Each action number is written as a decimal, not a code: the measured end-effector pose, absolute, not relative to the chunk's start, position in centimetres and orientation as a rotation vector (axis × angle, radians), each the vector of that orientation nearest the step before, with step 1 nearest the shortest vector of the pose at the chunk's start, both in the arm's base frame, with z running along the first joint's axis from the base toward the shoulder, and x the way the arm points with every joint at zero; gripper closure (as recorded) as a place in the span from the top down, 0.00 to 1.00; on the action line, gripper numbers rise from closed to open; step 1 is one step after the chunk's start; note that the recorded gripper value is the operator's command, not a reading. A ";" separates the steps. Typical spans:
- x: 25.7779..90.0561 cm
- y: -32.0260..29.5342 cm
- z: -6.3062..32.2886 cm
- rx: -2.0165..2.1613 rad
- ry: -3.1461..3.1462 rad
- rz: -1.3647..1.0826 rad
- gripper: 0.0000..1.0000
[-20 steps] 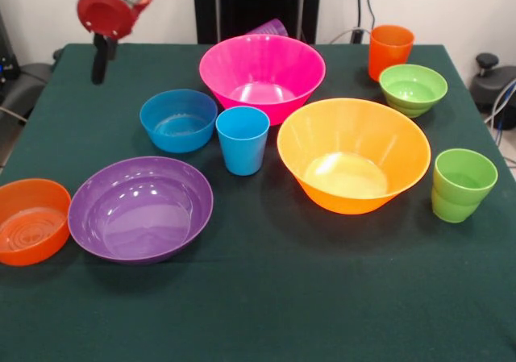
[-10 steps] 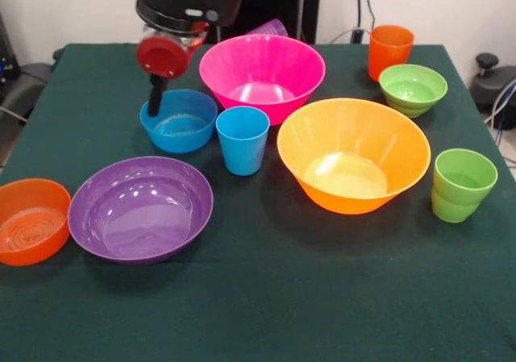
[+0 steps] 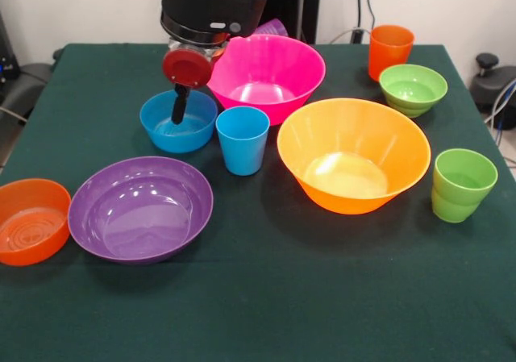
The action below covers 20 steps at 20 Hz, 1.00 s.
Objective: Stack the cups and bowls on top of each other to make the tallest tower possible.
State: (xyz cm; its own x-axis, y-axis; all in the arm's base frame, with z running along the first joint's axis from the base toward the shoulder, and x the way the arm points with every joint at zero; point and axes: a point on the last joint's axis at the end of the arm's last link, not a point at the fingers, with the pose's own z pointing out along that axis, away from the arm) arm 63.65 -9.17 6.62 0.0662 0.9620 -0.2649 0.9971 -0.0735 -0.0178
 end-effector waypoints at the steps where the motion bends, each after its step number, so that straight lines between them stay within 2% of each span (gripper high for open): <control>1: 63.7 -9.2 6.7 2.171 2.013 -0.308 1.00; 20: 63.7 -9.2 6.9 2.192 2.006 -0.303 1.00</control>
State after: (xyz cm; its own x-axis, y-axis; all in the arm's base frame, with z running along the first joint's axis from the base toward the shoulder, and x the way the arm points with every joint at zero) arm 63.66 -9.23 6.94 0.0827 0.9643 -0.2517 0.9956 -0.0911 -0.0221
